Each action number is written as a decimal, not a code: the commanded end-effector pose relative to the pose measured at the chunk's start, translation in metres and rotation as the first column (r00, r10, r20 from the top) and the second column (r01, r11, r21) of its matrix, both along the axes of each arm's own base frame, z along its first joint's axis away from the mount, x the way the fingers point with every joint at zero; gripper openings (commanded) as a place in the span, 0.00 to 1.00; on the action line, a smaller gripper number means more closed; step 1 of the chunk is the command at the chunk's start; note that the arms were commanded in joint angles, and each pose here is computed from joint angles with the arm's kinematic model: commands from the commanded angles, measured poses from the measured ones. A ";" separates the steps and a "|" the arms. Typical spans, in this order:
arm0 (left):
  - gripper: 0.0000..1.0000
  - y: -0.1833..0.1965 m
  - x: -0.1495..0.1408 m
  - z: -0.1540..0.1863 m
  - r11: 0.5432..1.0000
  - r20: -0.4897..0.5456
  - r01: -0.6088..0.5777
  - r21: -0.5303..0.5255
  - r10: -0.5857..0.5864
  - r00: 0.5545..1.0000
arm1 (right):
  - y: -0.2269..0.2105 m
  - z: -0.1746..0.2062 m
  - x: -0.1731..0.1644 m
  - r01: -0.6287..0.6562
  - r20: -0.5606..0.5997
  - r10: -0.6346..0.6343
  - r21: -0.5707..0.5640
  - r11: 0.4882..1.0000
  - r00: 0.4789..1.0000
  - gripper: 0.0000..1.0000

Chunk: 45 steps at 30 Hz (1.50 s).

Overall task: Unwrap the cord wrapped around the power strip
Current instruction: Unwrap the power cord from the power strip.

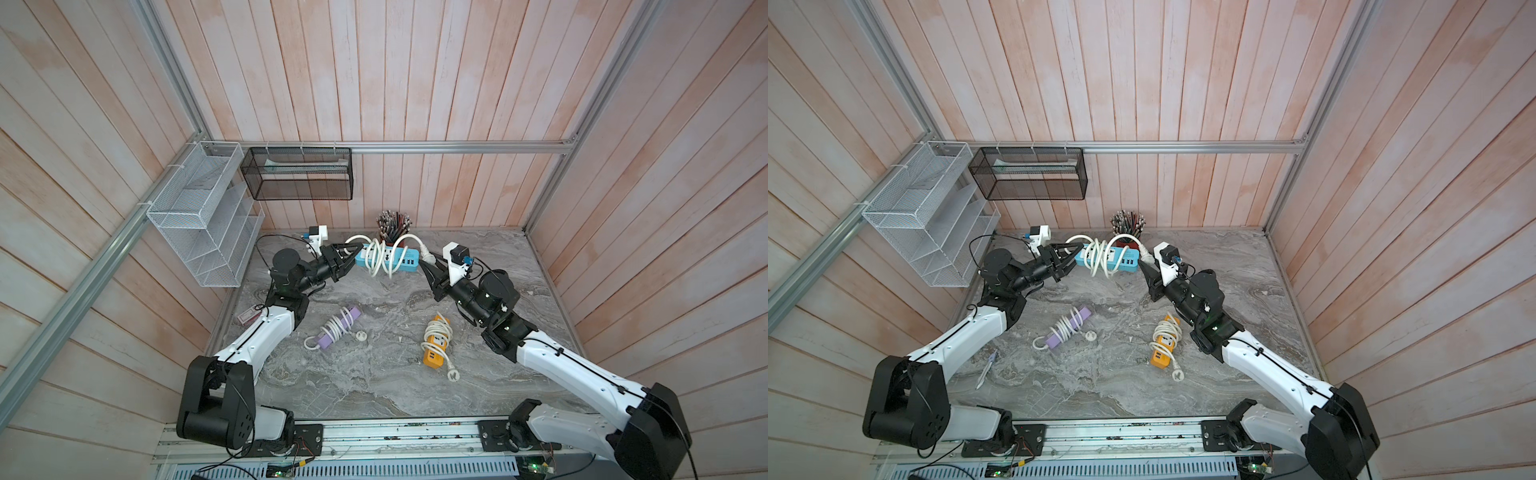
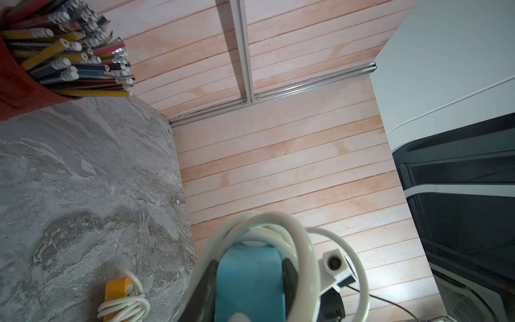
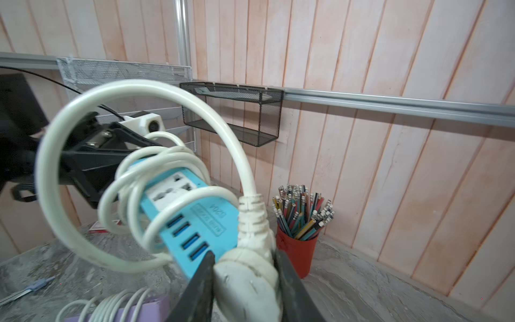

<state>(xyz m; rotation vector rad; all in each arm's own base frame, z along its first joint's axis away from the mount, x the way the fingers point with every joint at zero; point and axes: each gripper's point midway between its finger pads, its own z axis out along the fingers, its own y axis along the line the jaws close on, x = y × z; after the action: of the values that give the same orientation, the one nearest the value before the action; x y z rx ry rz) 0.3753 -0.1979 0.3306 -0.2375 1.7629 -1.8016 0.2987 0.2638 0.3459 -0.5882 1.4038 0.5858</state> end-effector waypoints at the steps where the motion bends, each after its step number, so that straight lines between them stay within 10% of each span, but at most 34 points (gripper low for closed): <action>1: 0.00 0.010 0.008 0.021 0.998 0.080 -0.045 -0.033 0.047 0.996 | 0.008 0.002 -0.028 -0.069 -0.009 0.069 -0.050 0.996 0.998 0.08; 18: 0.00 0.024 0.019 0.068 0.995 0.186 -0.069 -0.066 0.080 0.979 | 0.013 -0.123 -0.052 -0.146 -0.426 0.079 -0.128 0.981 0.901 0.09; 30: 0.00 0.027 -0.003 0.074 0.996 0.194 -0.060 -0.064 0.071 0.978 | -0.006 -0.182 0.022 0.005 -0.612 -0.094 -0.145 0.989 0.785 0.07; 45: 0.00 0.030 -0.017 -0.001 0.995 0.058 -0.098 0.008 0.098 0.994 | -0.092 -0.052 0.136 0.280 -0.476 -0.218 0.063 0.958 0.852 0.07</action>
<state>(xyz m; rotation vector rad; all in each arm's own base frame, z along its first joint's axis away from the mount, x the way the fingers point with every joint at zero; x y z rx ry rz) 0.3612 -0.1695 0.3216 -0.3113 1.7323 -1.7523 0.4288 0.1705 0.2615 -0.1383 1.9141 0.5798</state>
